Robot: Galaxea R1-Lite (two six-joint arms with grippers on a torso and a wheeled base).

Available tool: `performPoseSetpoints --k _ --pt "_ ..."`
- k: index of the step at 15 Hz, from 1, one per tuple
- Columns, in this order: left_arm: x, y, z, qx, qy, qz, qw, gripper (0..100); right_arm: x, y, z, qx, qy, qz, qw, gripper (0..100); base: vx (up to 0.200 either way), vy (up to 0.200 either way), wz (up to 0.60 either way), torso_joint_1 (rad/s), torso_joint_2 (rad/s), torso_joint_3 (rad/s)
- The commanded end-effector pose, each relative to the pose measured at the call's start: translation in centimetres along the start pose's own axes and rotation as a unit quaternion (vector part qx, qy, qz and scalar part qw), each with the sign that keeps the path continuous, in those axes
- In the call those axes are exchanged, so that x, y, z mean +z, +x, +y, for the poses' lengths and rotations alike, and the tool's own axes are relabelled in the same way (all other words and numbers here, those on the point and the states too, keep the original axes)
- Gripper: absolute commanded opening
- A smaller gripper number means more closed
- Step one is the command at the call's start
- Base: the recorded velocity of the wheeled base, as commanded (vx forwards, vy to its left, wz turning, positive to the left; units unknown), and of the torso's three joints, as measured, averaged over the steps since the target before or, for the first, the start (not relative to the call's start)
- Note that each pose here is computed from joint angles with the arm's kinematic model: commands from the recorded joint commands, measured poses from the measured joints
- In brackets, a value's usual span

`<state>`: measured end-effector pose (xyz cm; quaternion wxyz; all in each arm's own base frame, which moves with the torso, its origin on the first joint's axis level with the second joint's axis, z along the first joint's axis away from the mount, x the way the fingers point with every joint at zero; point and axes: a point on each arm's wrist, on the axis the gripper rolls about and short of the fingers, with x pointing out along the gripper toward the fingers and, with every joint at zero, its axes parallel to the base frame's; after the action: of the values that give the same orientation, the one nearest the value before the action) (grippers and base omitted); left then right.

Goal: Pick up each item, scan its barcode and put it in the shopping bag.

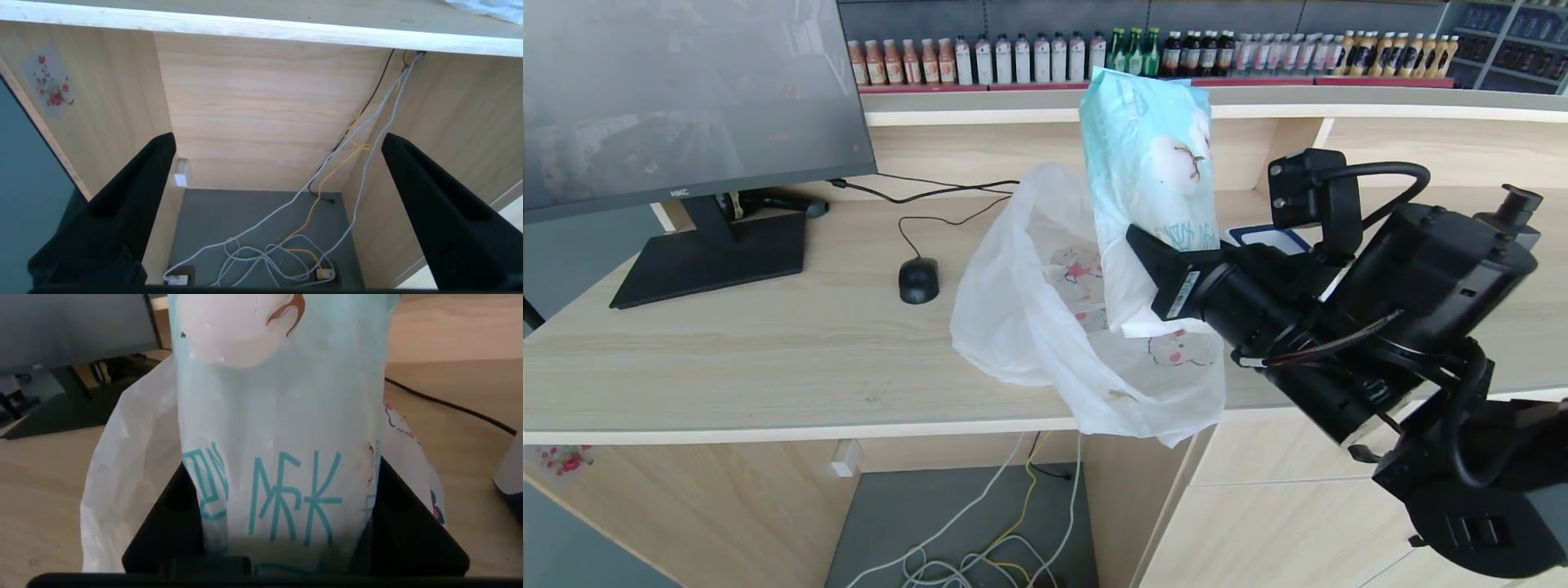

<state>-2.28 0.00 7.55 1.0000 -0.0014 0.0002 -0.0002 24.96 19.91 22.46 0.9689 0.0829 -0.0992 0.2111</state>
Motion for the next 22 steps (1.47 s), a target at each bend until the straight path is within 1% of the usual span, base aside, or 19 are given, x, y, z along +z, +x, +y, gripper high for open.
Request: performPoseSetpoints --k 1,3,4,10,12,15,17,19,22 --pt "0.0 0.0 0.0 0.0 0.0 0.0 1.0 100 0.2 0.2 0.1 0.001 -0.001 0.002 1.0 0 0.0 0.0 0.0 0.0 0.0 0.0" --pt "0.0 0.0 0.0 0.0 0.0 0.0 1.0 100 -0.5 0.5 0.2 0.015 -0.006 0.02 1.0 0 0.0 0.0 0.0 0.0 0.0 0.0" --pt "0.0 0.0 0.0 0.0 0.0 0.0 1.0 100 -0.9 0.7 0.2 0.01 -0.01 0.027 1.0 0 0.0 0.0 0.0 0.0 0.0 0.0" --pt "0.0 0.0 0.0 -0.001 0.0 0.0 1.0 100 -2.8 0.7 0.2 0.008 -0.021 0.055 0.998 0 0.0 0.0 0.0 0.0 0.0 0.0" --pt "0.0 0.0 0.0 -0.001 0.0 0.0 1.0 100 -2.8 0.5 0.2 0.011 -0.023 0.057 0.998 0 0.0 0.0 0.0 0.0 0.0 0.0" --pt "0.0 0.0 0.0 0.0 0.0 0.0 1.0 100 -2.5 0.9 0.6 0.029 -0.024 0.05 0.998 0 0.0 0.0 0.0 0.0 0.0 0.0" --pt "0.0 0.0 0.0 0.0 0.0 0.0 1.0 100 -3.3 0.8 0.6 0.045 -0.031 0.069 0.996 0 0.0 0.0 0.0 0.0 0.0 0.0" --pt "0.0 0.0 0.0 0.0 0.0 0.0 1.0 100 -3.7 0.7 0.6 0.048 -0.032 0.078 0.995 0 0.0 0.0 0.0 0.0 0.0 0.0" --pt "0.0 0.0 0.0 0.0 0.0 0.0 1.0 100 -4.3 0.5 0.6 0.07 -0.033 0.094 0.993 0 0.0 0.0 0.0 0.0 0.0 0.0"
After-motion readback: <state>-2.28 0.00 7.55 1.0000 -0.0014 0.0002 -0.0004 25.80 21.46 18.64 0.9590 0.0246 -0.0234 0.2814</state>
